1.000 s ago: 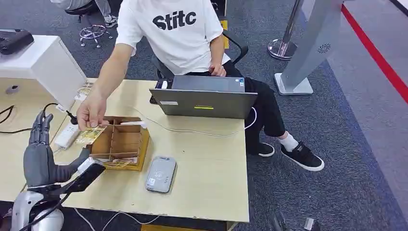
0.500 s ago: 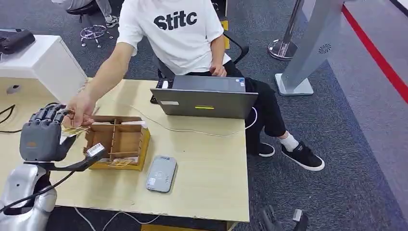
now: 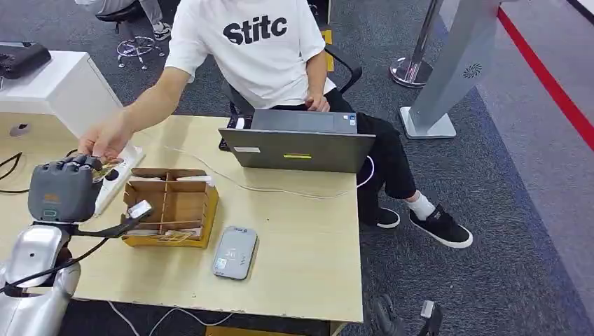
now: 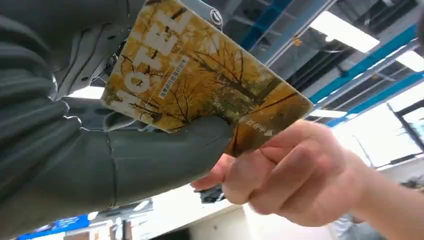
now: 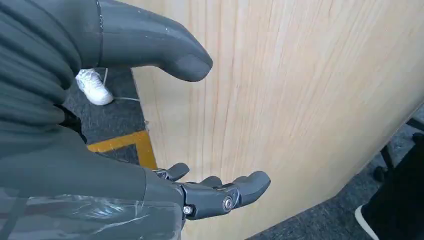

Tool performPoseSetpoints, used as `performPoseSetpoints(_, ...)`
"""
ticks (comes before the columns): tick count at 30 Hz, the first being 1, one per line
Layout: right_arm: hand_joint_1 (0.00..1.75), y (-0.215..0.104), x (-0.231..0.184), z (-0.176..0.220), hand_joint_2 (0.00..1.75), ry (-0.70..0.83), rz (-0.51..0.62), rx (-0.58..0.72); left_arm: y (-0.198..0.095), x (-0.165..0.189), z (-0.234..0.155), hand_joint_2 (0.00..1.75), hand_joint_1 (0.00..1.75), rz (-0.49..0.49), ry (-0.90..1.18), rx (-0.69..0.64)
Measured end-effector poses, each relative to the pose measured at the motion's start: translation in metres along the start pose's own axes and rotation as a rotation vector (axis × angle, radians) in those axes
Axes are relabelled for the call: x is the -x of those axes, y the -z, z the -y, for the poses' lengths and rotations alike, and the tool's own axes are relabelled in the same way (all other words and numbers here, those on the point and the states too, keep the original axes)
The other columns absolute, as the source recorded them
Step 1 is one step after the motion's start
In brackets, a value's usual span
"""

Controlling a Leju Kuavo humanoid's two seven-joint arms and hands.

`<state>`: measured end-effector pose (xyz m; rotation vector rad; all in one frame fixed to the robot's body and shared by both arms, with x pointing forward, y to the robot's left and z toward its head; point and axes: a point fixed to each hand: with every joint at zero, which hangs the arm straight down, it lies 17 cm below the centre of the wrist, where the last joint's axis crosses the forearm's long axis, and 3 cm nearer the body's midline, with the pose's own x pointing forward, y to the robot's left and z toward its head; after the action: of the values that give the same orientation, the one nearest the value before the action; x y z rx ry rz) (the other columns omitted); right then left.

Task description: Pass the card to the sensor for recognition and then transmit it.

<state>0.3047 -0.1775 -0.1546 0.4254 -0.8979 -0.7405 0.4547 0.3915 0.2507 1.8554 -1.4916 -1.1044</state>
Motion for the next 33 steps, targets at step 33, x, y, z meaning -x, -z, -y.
performPoseSetpoints(33, 0.0, 0.001, 0.003, -0.009, 1.75, 0.001, -0.004, -0.016, -0.053, -0.272, -0.009, 1.75, 1.75, 0.552, -0.315, 0.125)
